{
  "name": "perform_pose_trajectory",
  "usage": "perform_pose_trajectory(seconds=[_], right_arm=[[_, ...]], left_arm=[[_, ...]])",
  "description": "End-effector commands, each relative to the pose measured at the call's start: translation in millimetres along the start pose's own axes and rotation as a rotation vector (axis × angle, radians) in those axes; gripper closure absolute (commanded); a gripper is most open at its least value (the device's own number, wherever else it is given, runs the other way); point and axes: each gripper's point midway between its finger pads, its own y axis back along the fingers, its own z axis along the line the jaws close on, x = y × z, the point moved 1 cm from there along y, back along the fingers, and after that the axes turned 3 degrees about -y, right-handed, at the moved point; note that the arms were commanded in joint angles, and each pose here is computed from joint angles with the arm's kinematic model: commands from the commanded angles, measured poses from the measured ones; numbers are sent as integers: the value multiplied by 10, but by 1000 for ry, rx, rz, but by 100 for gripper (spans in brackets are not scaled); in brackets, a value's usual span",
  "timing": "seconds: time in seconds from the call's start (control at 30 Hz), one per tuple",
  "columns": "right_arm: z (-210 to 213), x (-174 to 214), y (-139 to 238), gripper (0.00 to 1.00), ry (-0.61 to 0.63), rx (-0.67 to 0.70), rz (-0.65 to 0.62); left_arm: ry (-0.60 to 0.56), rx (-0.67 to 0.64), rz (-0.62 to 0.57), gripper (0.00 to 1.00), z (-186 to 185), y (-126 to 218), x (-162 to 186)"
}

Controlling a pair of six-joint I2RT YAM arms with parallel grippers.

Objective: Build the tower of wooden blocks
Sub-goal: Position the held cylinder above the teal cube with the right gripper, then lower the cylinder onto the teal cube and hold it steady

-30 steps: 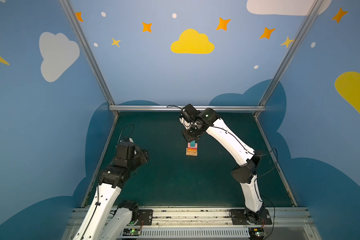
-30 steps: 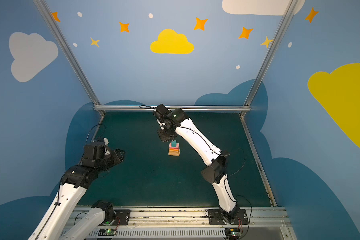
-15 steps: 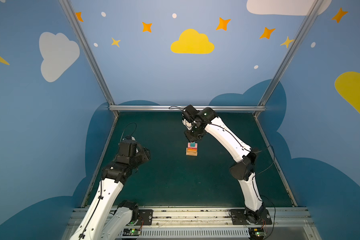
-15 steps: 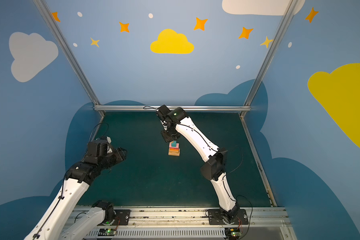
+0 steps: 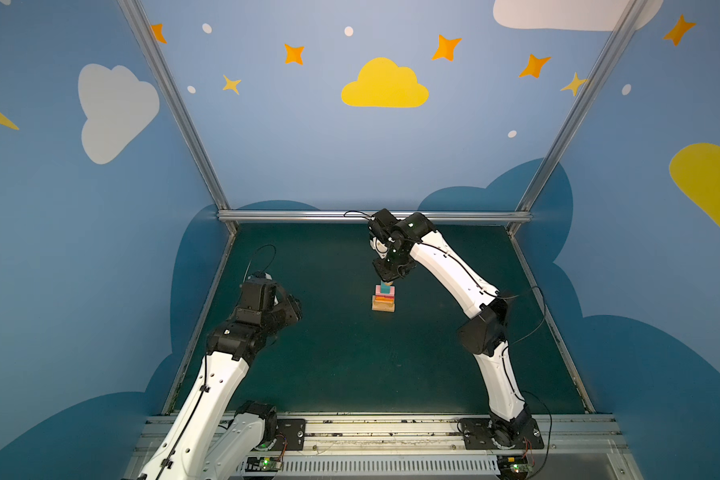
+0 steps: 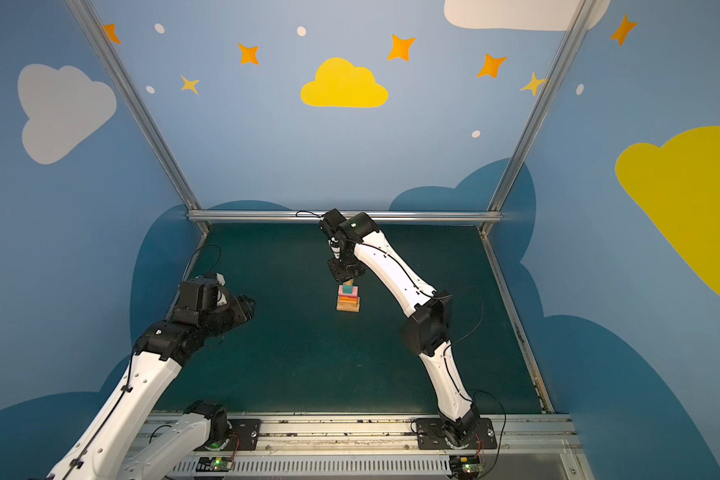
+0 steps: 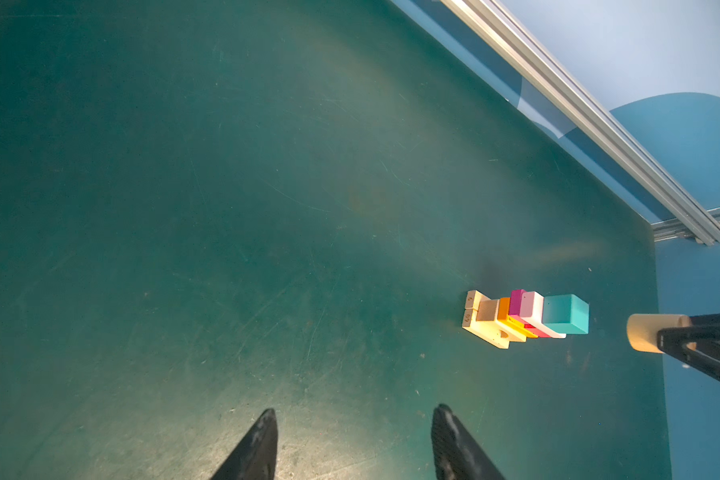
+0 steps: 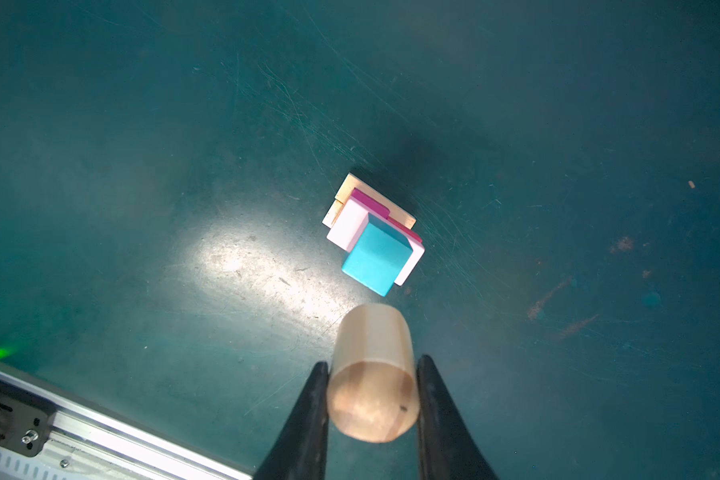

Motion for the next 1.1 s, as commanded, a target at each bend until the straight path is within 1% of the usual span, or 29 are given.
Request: perform_pose_trajectory(seconds=[0.0,1.07], right_arm=[[4,-5,-35,100,-3,-18,16],[-52,-86,-296,100,-29,-22,49]], left_arm=[[-16,-9,-8,41,28,-15,-2],[-11,-14,-19,41,54,-14,-2]])
